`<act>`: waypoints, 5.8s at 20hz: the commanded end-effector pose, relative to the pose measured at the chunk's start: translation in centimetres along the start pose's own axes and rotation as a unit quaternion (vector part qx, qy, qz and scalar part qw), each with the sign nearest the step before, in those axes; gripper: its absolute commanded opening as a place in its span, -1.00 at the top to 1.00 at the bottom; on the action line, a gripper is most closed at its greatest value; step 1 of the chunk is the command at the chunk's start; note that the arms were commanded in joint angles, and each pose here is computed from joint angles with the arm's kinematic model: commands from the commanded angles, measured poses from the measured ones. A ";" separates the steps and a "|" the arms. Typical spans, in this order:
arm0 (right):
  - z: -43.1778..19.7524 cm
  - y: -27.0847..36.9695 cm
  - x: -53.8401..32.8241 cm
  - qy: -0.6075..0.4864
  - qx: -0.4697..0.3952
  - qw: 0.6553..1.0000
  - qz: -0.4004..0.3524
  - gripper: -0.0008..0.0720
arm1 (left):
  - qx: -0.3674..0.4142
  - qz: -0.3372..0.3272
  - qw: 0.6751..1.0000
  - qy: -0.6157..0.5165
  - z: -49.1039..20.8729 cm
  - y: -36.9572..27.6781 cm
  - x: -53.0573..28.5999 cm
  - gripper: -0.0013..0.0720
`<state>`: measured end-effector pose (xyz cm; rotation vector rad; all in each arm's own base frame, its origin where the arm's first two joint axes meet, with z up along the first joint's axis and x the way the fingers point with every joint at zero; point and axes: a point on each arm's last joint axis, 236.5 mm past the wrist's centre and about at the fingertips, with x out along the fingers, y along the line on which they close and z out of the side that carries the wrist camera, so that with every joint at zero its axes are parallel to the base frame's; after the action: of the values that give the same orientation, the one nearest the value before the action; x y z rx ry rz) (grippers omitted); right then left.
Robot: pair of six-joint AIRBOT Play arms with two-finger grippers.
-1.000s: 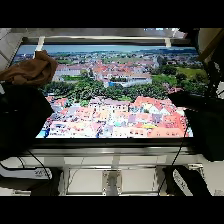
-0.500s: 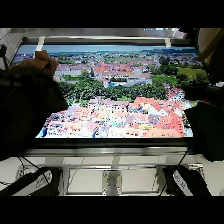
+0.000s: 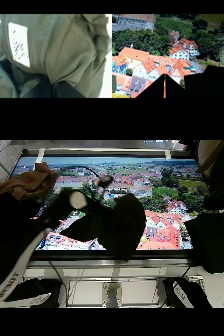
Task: Fold the clothes and pants, and hang the long-sleeved shirts on hangers.
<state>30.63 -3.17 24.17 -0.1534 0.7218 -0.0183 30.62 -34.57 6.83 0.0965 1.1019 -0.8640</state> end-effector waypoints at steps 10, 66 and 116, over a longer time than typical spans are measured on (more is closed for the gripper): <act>-11.1 4.7 11.7 0.227 0.000 0.968 0.106 0.02 | -0.100 0.178 0.978 -0.032 -0.3 13.0 -9.9 -0.99; -12.7 15.8 27.8 0.210 0.120 0.915 0.322 0.61 | -0.403 0.171 0.873 -0.216 -10.2 23.5 -4.7 0.93; -5.0 19.1 21.0 0.126 0.195 0.914 0.332 -0.21 | -0.194 0.249 0.945 -0.087 3.8 27.1 -12.3 -0.99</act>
<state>39.61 16.50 1.21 0.5256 1.0728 0.5191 53.08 -11.60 9.35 -0.0523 0.8717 -0.1878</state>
